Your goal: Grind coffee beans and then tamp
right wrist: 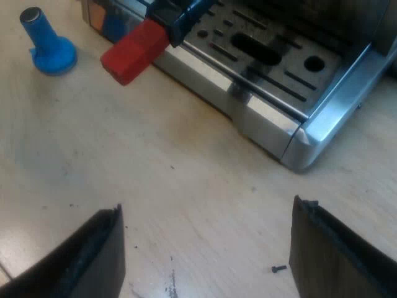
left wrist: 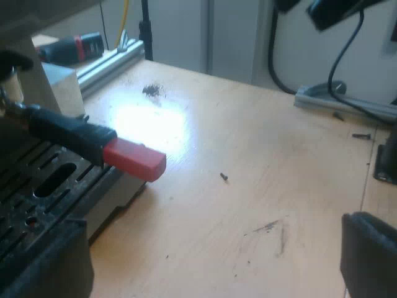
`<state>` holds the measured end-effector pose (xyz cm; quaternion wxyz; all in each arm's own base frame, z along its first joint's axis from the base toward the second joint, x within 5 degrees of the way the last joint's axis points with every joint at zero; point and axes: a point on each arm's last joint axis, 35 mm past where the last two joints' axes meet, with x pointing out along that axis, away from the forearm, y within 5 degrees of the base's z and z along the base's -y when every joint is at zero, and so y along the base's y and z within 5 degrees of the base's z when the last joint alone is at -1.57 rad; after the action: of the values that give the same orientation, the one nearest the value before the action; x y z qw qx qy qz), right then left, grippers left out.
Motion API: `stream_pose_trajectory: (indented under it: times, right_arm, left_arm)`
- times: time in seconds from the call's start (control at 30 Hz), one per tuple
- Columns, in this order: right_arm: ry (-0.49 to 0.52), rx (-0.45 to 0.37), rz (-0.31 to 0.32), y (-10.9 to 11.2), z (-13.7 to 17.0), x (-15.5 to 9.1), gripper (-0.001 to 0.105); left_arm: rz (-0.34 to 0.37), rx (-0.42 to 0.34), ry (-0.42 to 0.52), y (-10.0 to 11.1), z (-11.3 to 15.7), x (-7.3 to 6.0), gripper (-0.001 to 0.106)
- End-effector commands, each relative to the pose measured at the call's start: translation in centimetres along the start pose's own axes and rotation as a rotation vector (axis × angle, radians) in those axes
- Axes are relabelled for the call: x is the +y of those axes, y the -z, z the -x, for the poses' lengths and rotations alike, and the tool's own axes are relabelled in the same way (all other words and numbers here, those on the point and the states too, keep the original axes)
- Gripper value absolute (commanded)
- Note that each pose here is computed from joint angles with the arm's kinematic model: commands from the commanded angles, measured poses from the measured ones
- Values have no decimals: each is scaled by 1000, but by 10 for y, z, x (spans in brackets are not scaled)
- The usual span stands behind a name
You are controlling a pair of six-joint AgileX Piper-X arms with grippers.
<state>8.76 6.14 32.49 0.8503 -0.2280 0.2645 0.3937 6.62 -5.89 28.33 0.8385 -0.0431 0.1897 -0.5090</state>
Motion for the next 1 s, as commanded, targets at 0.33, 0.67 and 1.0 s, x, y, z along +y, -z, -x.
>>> stream_pose_trajectory:
  times: [0.33,0.67,1.0]
  right_arm:
    - [88,-128,66,-8,-42,32,57]
    - [230,-159,17,6,-72,81,56]
    - [319,-185,-43,2,-117,125,40]
  left_arm:
    - [13,19,9,25,-19,14,82]
    - [14,21,9,27,-20,15,82]
    - [20,29,8,37,-24,19,82]
